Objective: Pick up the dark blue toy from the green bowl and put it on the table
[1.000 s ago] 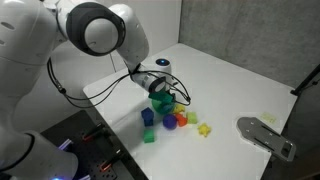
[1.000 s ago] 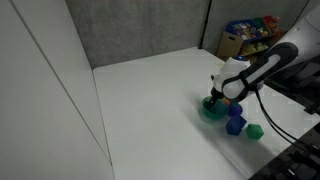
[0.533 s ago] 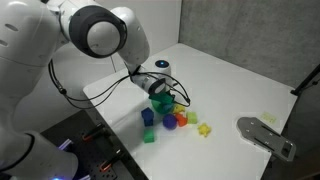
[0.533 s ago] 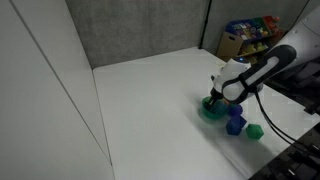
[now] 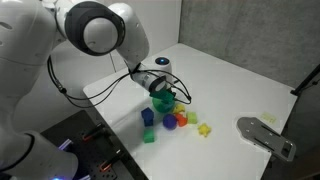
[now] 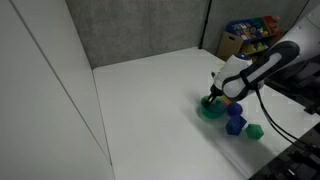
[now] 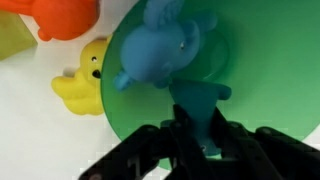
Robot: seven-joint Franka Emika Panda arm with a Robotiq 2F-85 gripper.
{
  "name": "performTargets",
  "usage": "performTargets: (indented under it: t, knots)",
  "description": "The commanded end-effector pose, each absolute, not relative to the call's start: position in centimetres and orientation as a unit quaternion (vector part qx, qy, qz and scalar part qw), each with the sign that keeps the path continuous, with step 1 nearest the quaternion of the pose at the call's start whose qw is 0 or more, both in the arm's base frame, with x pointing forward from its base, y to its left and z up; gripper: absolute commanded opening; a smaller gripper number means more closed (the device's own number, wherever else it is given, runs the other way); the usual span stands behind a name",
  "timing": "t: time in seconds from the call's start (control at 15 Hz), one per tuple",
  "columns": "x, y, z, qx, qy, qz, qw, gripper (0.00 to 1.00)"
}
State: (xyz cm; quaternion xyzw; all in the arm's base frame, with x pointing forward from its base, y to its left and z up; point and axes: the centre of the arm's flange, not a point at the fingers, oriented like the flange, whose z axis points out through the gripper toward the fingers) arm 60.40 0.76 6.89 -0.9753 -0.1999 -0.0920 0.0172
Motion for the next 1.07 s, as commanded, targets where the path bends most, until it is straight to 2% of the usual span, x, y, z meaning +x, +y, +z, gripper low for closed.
performTargets:
  t: [0.0, 0.47, 1.0]
  knots:
    - [60.0, 0.7, 10.2, -0.977, -0.184, -0.102, 0.019, 0.07]
    - [59.2, 1.0, 14.3, -0.978, -0.175, -0.110, 0.021, 0.07]
    - [57.9, -3.2, 17.9, -0.984, -0.123, -0.127, 0.004, 0.07]
